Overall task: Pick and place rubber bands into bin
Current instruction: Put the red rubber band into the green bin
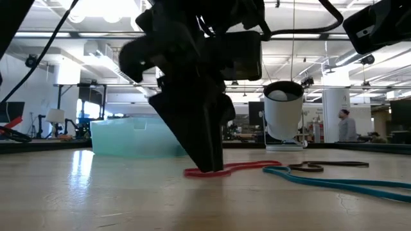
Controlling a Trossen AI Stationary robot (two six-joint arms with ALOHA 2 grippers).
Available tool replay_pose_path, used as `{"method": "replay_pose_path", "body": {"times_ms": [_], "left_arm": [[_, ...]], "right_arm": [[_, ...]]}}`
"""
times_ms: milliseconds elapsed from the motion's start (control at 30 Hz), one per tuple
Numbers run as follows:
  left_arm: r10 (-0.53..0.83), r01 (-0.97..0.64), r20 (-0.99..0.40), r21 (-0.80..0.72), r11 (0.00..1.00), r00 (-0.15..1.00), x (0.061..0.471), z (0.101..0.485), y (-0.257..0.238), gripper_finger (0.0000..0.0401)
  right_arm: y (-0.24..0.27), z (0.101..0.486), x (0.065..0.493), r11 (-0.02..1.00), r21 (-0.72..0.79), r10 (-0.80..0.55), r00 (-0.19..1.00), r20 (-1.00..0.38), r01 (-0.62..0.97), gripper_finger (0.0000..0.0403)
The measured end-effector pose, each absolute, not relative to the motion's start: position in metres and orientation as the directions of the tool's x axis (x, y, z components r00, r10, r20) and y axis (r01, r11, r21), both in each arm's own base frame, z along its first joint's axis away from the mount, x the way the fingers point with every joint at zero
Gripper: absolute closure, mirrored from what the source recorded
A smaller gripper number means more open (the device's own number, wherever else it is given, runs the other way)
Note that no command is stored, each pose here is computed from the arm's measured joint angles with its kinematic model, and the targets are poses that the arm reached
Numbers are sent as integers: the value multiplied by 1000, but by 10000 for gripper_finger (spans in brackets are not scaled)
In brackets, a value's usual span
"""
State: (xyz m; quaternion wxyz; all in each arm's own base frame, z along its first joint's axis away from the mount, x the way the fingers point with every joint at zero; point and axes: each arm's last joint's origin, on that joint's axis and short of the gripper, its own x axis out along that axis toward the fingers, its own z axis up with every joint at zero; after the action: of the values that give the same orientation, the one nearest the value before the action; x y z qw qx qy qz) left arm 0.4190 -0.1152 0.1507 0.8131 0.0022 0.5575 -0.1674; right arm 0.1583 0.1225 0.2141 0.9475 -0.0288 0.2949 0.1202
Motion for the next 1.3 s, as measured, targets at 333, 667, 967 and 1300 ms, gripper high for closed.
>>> {"method": "replay_pose_path", "body": {"times_ms": [333,667,967,1300], "left_arm": [[-338,308,-890,-243,920,308,419,149,-117,253],[-325,389,-888,-188,902,325,421,141,-128,253],[-214,353,-934,-105,930,287,419,109,-139,253],[-150,257,-955,-83,963,254,418,93,-138,285]], "right_arm": [[123,214,158,969,16,211,797,-566,-245,293],[123,214,158,969,16,211,797,-566,-245,300],[123,214,158,969,16,211,797,-566,-245,300],[122,214,158,969,16,211,797,-566,-245,302]]}}
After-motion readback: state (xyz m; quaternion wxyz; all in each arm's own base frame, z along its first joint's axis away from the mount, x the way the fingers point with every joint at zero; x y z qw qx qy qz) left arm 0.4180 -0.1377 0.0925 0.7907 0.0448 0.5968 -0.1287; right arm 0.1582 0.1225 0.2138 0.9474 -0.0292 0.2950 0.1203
